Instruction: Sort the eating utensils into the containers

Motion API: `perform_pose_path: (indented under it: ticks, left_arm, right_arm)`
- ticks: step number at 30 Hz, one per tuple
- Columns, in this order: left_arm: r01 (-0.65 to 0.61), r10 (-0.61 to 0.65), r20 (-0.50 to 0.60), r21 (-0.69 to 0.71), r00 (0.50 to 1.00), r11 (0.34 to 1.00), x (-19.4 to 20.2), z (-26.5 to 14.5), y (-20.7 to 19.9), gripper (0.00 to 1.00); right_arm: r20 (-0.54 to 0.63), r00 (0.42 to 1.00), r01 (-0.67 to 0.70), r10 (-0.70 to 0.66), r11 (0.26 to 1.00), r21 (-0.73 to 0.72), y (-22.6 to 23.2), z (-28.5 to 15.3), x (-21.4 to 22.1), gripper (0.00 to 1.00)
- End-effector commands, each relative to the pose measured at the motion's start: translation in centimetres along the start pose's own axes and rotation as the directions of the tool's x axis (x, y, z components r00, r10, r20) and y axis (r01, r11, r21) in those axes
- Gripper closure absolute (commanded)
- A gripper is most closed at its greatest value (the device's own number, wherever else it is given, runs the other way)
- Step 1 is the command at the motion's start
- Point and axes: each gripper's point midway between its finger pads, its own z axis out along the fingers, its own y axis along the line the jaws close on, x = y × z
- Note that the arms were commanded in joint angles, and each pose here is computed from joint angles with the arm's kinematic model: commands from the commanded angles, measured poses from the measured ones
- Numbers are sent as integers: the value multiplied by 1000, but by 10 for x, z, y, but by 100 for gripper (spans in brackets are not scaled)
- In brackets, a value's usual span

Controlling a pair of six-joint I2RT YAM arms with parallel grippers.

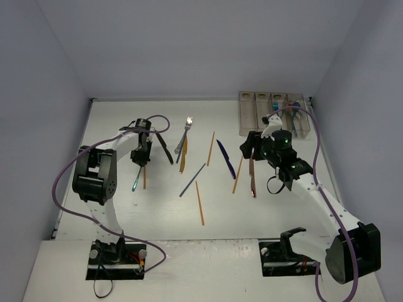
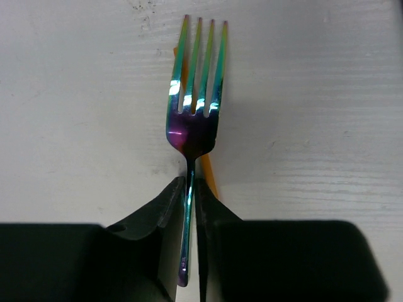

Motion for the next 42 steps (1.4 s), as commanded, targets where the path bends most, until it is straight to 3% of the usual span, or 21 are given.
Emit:
perform_pose_path:
  ticks: [1, 8, 17, 23, 32, 36, 42]
  left_arm:
    - [41, -37, -56, 77, 998, 996, 11, 20, -9, 95]
    - [56, -52, -42, 122, 998, 991, 5, 11, -11, 100]
    - [137, -176, 202, 193, 963, 972, -46, -77, -8, 100]
    - [185, -313, 362, 346, 878, 920, -78, -151, -22, 100]
    - [198, -593, 427, 673, 683, 713, -108, -246, -76, 100]
    - [146, -625, 426, 740, 654, 657, -113, -275, -107, 100]
    - [108, -645, 443, 768, 623, 631, -114, -299, -132, 100]
  right_arm:
    - [66, 998, 8, -7, 1000, -26, 7, 2, -18, 45]
    - [69, 998, 5, -1, 998, -55, 13, 1, -22, 45]
    - [106, 994, 54, -33, 977, -205, 52, -11, -43, 42]
    - [157, 984, 139, -88, 927, -348, 105, -23, -56, 37]
    - [263, 961, 209, -89, 856, -474, 194, -39, -71, 33]
    - [240, 966, 213, -102, 837, -504, 219, -28, -60, 33]
    - [228, 964, 236, -138, 843, -484, 235, -11, -47, 33]
